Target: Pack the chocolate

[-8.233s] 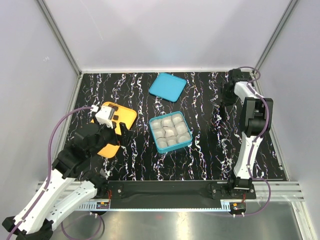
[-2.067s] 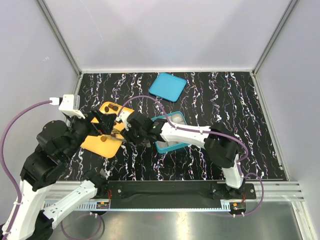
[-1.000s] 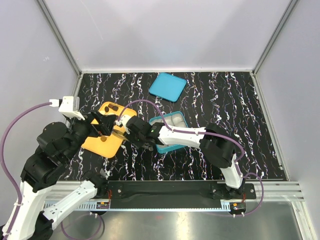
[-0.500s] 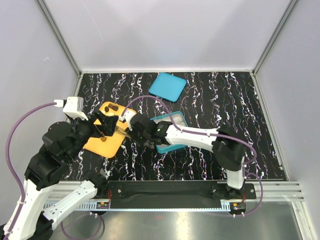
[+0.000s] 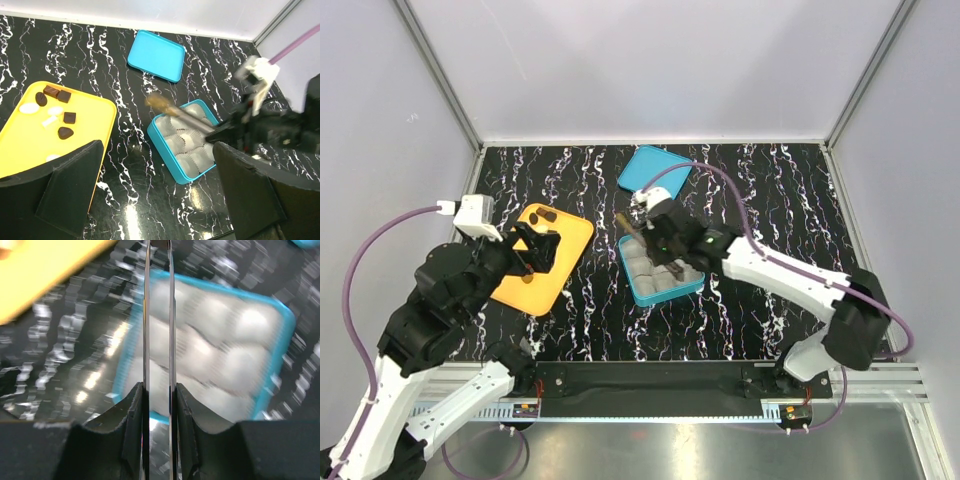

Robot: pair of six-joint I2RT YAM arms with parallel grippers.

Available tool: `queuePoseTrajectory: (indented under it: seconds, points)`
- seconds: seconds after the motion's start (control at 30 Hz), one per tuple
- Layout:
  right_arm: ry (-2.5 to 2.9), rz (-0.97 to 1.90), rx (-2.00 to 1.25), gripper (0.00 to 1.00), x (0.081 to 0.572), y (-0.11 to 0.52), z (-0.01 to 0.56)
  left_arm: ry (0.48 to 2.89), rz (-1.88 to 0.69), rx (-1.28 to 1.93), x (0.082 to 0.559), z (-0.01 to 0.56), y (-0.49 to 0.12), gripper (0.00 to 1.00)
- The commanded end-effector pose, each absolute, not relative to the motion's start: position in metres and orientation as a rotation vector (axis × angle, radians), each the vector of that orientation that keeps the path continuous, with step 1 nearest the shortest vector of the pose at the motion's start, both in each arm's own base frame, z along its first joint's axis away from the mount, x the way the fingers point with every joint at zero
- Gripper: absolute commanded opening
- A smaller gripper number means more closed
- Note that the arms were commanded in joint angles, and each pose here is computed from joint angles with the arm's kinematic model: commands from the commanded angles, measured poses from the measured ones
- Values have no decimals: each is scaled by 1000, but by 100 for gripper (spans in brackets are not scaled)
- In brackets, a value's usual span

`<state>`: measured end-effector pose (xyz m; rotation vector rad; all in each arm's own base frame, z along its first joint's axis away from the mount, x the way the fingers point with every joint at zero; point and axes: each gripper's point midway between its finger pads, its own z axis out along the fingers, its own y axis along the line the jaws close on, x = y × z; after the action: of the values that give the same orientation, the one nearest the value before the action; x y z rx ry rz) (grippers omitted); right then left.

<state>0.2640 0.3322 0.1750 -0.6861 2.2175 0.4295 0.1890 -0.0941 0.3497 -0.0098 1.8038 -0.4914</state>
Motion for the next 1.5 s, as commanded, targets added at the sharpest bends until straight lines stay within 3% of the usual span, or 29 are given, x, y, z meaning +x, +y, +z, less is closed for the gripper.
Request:
queuePoseTrajectory:
  seconds: [0.0, 0.37, 0.83, 1.47]
  points:
    - [2278, 305, -515, 26, 265, 276, 181, 1767, -493, -37, 198, 350, -96, 99]
    - [2392, 136, -351, 26, 253, 206, 168, 1863, -458, -31, 216, 301, -109, 99]
    - [2421, 151, -333, 30, 266, 208, 146, 1879, -445, -37, 216, 292, -108, 99]
    - [2408, 150, -328, 43, 271, 209, 150, 1873, -451, -26, 217, 295, -110, 99]
